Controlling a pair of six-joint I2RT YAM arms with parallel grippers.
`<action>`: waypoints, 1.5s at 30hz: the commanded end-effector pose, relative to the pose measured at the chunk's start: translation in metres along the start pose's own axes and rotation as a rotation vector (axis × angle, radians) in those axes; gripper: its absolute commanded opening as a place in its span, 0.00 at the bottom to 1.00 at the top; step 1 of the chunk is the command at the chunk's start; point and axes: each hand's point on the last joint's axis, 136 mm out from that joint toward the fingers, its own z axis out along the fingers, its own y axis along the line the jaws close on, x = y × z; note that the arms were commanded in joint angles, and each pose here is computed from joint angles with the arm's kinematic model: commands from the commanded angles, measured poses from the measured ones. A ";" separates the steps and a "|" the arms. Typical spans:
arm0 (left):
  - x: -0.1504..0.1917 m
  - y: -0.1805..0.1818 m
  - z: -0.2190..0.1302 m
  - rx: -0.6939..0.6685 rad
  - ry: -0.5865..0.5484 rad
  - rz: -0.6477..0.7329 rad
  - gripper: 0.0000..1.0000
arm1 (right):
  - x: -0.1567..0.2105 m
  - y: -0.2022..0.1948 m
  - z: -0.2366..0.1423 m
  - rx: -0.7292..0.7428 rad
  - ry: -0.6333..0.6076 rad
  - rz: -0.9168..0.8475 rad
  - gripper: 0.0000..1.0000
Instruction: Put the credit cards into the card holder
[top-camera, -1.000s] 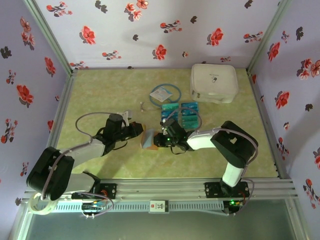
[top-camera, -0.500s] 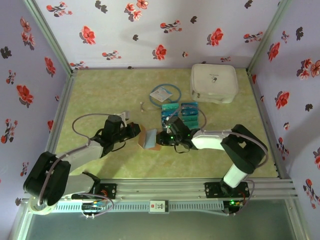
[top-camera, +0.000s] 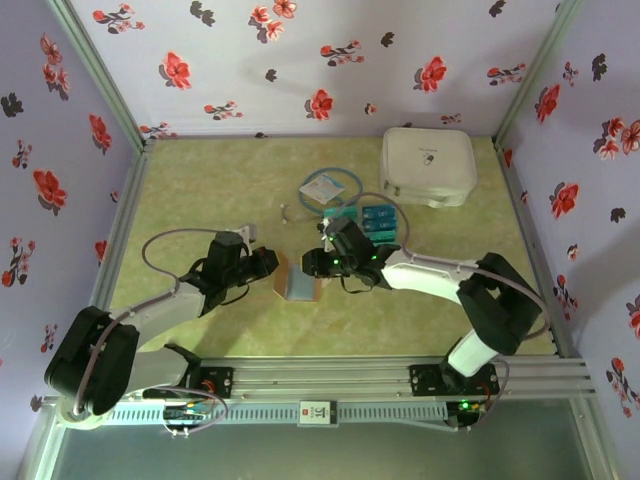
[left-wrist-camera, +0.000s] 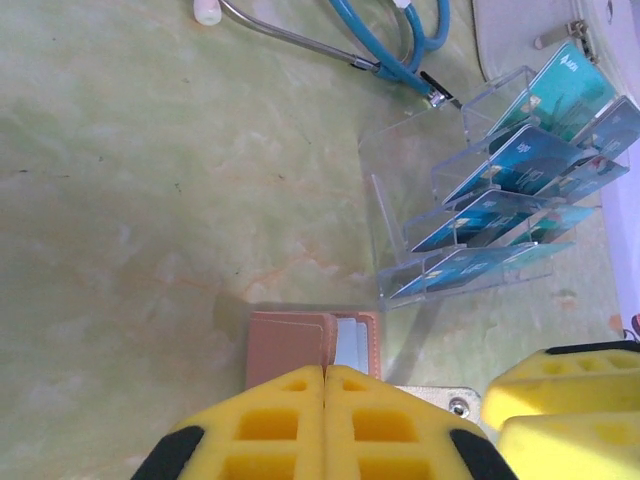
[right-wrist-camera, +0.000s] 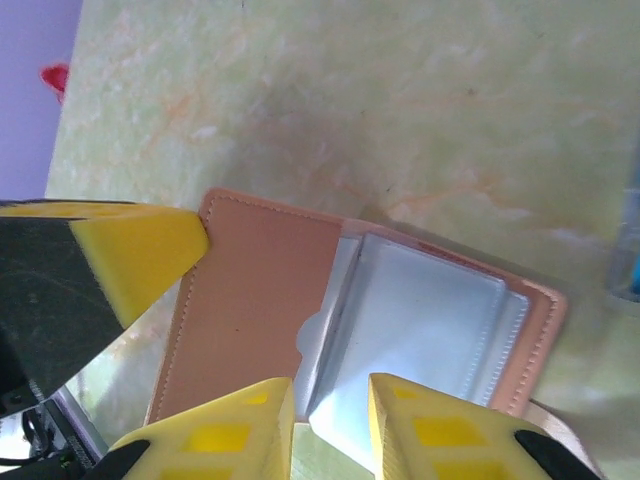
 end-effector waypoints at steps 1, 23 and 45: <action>-0.002 0.009 -0.004 -0.042 -0.016 0.033 0.00 | 0.013 -0.002 0.019 0.005 0.054 -0.009 0.25; 0.016 0.089 -0.009 -0.515 0.156 0.246 0.44 | 0.048 -0.057 0.035 0.103 0.079 0.077 0.20; -0.019 -0.002 -0.016 -0.335 0.103 0.242 0.61 | 0.038 -0.044 0.028 0.067 0.055 0.093 0.22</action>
